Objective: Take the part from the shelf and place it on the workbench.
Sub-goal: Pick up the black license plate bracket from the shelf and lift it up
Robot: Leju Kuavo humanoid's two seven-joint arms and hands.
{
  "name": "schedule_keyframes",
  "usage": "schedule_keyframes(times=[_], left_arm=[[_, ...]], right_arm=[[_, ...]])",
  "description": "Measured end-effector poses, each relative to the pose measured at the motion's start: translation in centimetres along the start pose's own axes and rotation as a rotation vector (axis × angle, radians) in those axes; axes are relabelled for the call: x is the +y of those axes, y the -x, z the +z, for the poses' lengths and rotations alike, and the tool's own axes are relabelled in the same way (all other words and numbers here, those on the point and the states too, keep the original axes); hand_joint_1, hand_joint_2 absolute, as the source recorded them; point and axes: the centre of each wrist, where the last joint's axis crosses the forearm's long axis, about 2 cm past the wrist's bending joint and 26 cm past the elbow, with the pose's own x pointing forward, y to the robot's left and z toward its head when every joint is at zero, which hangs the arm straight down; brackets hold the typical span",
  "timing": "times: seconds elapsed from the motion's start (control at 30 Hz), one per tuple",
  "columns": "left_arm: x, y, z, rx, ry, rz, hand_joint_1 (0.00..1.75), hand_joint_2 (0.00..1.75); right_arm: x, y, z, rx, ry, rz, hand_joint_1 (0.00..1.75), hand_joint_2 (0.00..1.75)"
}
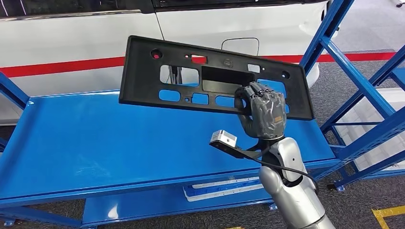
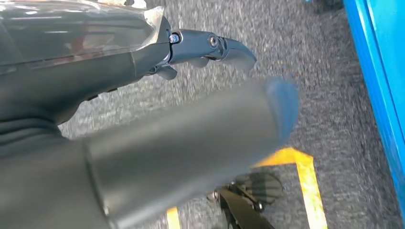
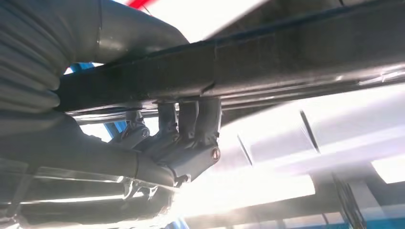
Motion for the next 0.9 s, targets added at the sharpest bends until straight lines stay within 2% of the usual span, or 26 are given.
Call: schedule_keyframes(times=[0.1,0.27,0.57,0.77,0.9], left_arm=[[-0.1,0.0,0.0,0.038,0.0,0.015,0.0,1.75],[-0.3,-0.2,0.0,0.171,0.014,-0.006,0.0,1.75],[-0.4,-0.3,0.0,0.201,0.024,-0.007,0.0,1.75],[-0.3,0.0,0.1,0.27,0.013,-0.031,0.0,1.75],[-0.1,0.0,0.0,0.289,0.011,-0.079,0.0,1.75]], right_arm=[[-2.0,-0.1,-1.3,-0.052,0.097,-0.008,1.75,1.75],[-4.6,-0.2,-2.4,-0.102,0.188,-0.012,1.75,1.75],[-6.0,-0.2,-2.3,-0.131,0.218,-0.021,1.75,1.75],[-5.3,0.0,0.5,-0.057,0.172,-0.285,1.75,1.75],[-4.9,0.1,1.6,-0.045,0.116,-0.387,1.75,1.75]])
